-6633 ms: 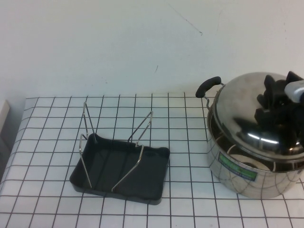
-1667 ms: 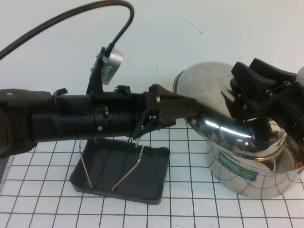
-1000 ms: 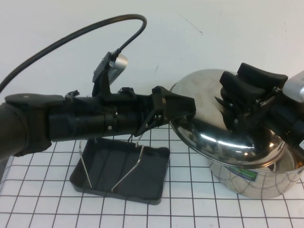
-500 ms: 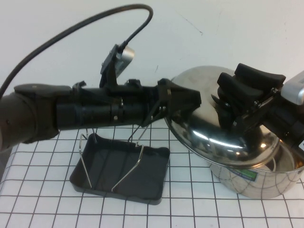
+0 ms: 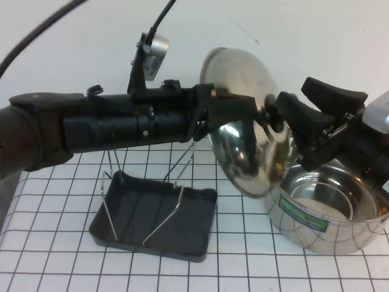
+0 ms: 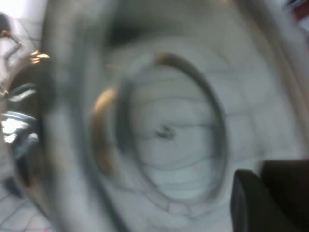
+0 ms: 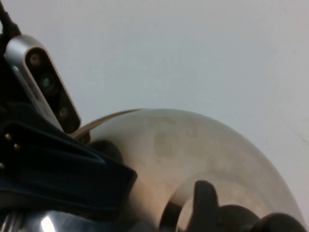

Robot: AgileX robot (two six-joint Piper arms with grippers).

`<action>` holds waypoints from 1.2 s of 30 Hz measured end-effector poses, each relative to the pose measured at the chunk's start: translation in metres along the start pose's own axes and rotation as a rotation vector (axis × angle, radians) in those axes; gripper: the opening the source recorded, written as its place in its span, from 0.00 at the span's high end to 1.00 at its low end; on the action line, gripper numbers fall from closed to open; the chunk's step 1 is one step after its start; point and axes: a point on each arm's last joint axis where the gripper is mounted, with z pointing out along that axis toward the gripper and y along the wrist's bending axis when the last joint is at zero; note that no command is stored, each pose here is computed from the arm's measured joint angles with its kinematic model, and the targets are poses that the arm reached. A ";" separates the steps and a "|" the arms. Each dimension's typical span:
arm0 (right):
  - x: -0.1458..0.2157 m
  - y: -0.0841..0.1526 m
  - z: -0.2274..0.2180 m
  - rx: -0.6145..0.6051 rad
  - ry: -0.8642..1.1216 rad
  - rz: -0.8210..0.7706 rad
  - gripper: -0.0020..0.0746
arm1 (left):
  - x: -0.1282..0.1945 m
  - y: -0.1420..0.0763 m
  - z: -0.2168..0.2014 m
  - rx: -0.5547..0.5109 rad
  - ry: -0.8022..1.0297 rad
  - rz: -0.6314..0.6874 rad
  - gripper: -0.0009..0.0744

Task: Put pot lid on rack
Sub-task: Hand over the pot lid, then place the pot lid on the pot rack

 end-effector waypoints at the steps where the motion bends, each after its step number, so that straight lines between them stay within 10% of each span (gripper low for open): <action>1: 0.000 0.000 0.000 0.000 -0.002 0.000 0.39 | -0.001 -0.001 0.000 0.010 -0.003 -0.005 0.86; 14: -0.004 0.000 -0.001 0.001 -0.015 -0.006 0.28 | -0.003 -0.006 -0.002 -0.004 0.023 0.107 0.88; 22: -0.030 0.006 -0.008 -0.019 -0.096 -0.032 0.28 | -0.040 -0.058 -0.038 0.057 -0.020 0.223 0.88; 36: -0.080 0.030 -0.030 -0.145 -0.247 -0.160 0.28 | -0.038 -0.064 -0.086 -0.526 0.411 0.310 0.88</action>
